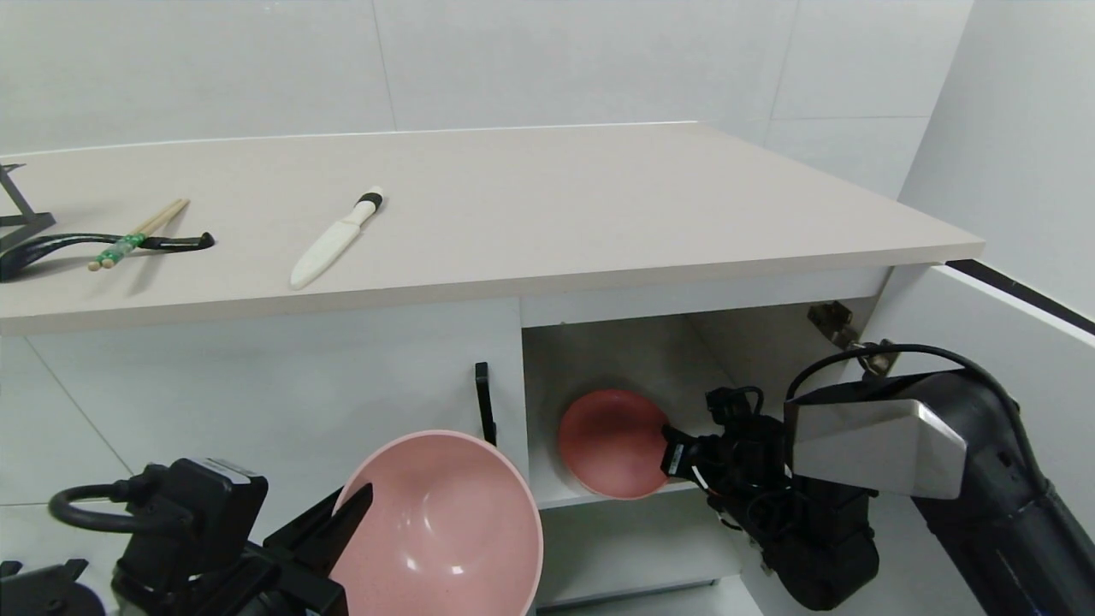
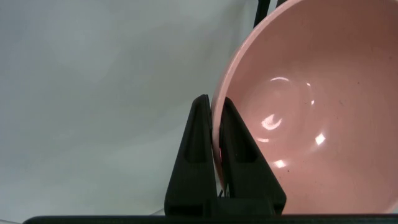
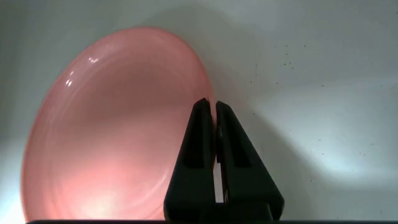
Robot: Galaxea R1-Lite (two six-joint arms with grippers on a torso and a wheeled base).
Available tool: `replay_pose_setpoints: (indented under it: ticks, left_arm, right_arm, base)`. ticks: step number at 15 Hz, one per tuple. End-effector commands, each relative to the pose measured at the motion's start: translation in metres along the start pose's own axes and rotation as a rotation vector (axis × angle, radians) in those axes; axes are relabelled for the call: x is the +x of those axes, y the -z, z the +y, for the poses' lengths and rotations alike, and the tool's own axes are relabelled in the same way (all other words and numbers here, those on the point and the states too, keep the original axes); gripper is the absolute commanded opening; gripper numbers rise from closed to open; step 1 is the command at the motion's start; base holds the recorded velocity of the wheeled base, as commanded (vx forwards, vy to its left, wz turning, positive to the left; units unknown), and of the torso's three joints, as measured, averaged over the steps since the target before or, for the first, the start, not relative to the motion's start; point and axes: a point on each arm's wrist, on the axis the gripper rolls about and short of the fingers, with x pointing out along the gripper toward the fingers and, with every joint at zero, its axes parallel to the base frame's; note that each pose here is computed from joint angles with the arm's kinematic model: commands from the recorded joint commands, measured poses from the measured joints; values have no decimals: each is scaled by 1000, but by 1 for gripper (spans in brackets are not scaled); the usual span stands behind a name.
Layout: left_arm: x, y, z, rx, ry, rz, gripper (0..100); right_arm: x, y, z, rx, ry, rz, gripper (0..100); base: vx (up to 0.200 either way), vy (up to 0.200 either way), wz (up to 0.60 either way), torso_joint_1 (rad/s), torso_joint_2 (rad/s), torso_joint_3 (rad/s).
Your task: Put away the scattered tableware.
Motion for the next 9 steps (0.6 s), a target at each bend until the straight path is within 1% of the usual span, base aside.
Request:
replay_pose_setpoints:
  ticks: [1, 2, 3, 5, 6, 8, 9]
  left_arm:
    - [0, 0, 0, 0, -1, 2, 0]
    - [0, 0, 0, 2, -1, 2, 0]
    - [0, 0, 0, 1, 0, 1, 0]
    - [0, 0, 0, -1, 0, -2, 0]
    - [0, 0, 0, -2, 0, -3, 0]
    - [0, 0, 0, -2, 0, -3, 0]
    - [0, 0, 0, -1, 0, -2, 0]
  right_arm:
    - [1, 1, 1, -2, -2, 0, 0]
    - [5, -2, 2, -4, -8, -20, 0]
    - [7, -3, 3, -4, -11, -31, 100]
    - [10, -9, 6, 0, -21, -55, 100]
    - [7, -20, 10, 2, -29, -83, 100]
    - [-9, -54, 22, 13, -41, -161, 100]
    - [-31, -69, 30, 11, -52, -174, 100]
  base:
    - [0, 0, 0, 0, 0, 0]
    - [0, 0, 0, 0, 0, 0]
    - [0, 0, 0, 0, 0, 0]
    - [0, 0, 0, 0, 0, 0]
    - [0, 0, 0, 0, 0, 0]
    - [0, 0, 0, 0, 0, 0]
    - [0, 0, 0, 0, 0, 0]
